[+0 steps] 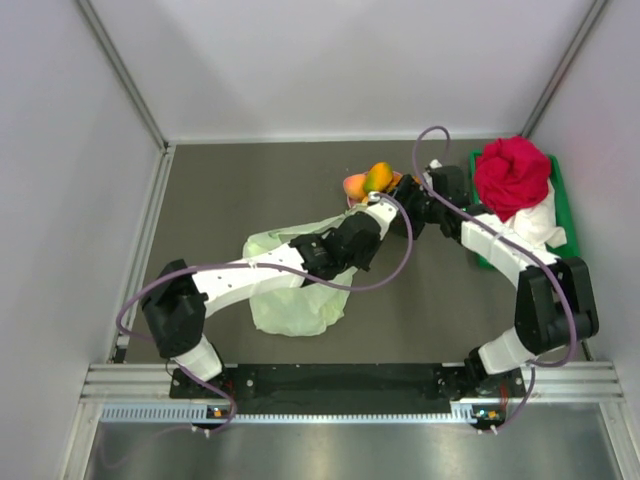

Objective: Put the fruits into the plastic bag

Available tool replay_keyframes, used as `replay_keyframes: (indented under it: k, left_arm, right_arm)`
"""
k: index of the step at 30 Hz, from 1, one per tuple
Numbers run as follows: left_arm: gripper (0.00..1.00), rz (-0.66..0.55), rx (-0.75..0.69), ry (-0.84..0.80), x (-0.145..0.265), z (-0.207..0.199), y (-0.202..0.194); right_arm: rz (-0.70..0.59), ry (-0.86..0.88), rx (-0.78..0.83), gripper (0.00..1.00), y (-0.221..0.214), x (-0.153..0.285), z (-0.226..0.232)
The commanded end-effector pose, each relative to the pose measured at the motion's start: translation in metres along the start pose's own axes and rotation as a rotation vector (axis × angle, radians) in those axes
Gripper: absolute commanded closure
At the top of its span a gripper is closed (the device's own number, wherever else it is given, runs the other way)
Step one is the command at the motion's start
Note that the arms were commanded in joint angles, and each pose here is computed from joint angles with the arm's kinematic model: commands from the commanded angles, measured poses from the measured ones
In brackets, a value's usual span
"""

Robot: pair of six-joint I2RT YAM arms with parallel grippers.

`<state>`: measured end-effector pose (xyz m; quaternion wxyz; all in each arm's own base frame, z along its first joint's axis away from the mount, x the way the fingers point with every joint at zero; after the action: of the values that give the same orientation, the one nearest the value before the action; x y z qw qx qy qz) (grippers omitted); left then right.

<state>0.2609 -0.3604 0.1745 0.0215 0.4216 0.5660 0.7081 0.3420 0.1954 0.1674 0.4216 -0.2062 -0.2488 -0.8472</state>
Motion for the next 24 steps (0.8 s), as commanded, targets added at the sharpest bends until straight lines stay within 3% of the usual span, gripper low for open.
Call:
replay_keyframes:
  k: [1, 6, 11, 20, 21, 22, 23, 24]
  left_arm:
    - [1.00, -0.016, 0.002, -0.002, 0.012, -0.002, 0.002]
    - [1.00, -0.017, 0.011, 0.028, 0.020, 0.004, -0.005]
    - [1.00, -0.046, -0.006, 0.040, 0.036, 0.006, -0.005]
    - [1.00, -0.086, -0.030, 0.099, 0.053, 0.006, -0.002]
    - [1.00, -0.086, -0.026, 0.098, 0.053, 0.005, -0.003]
    - [1.00, -0.094, -0.015, 0.104, 0.054, 0.005, 0.000]
    - [0.91, -0.098, 0.003, 0.119, 0.055, 0.007, 0.000]
    - [0.76, -0.122, 0.030, 0.142, 0.059, 0.010, 0.008]
  right_arm:
    - [0.051, 0.098, 0.123, 0.22, -0.009, -0.011, 0.041]
    - [0.126, 0.136, 0.176, 0.30, -0.028, -0.026, 0.060]
    - [0.164, 0.170, 0.220, 0.54, -0.036, -0.031, 0.071]
    - [0.216, 0.099, 0.272, 0.57, -0.042, -0.043, 0.053]
    - [0.215, 0.110, 0.277, 0.61, -0.041, -0.043, 0.055]
    - [0.217, 0.123, 0.277, 0.72, -0.042, -0.043, 0.057]
    - [0.214, 0.143, 0.283, 0.79, -0.041, -0.041, 0.063]
    - [0.206, 0.163, 0.292, 0.87, -0.038, -0.040, 0.070]
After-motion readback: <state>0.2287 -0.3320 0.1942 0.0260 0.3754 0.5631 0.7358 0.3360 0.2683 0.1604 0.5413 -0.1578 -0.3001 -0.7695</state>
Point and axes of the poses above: each gripper's point midway between its finger pads, its own x axis back along the fingers, its own z axis along the line the jaws close on, y = z × x, the point moved 2 cm from there along x, back along the fingers, and after that the axes turned 1 degree about x, right-handed, at the moved point
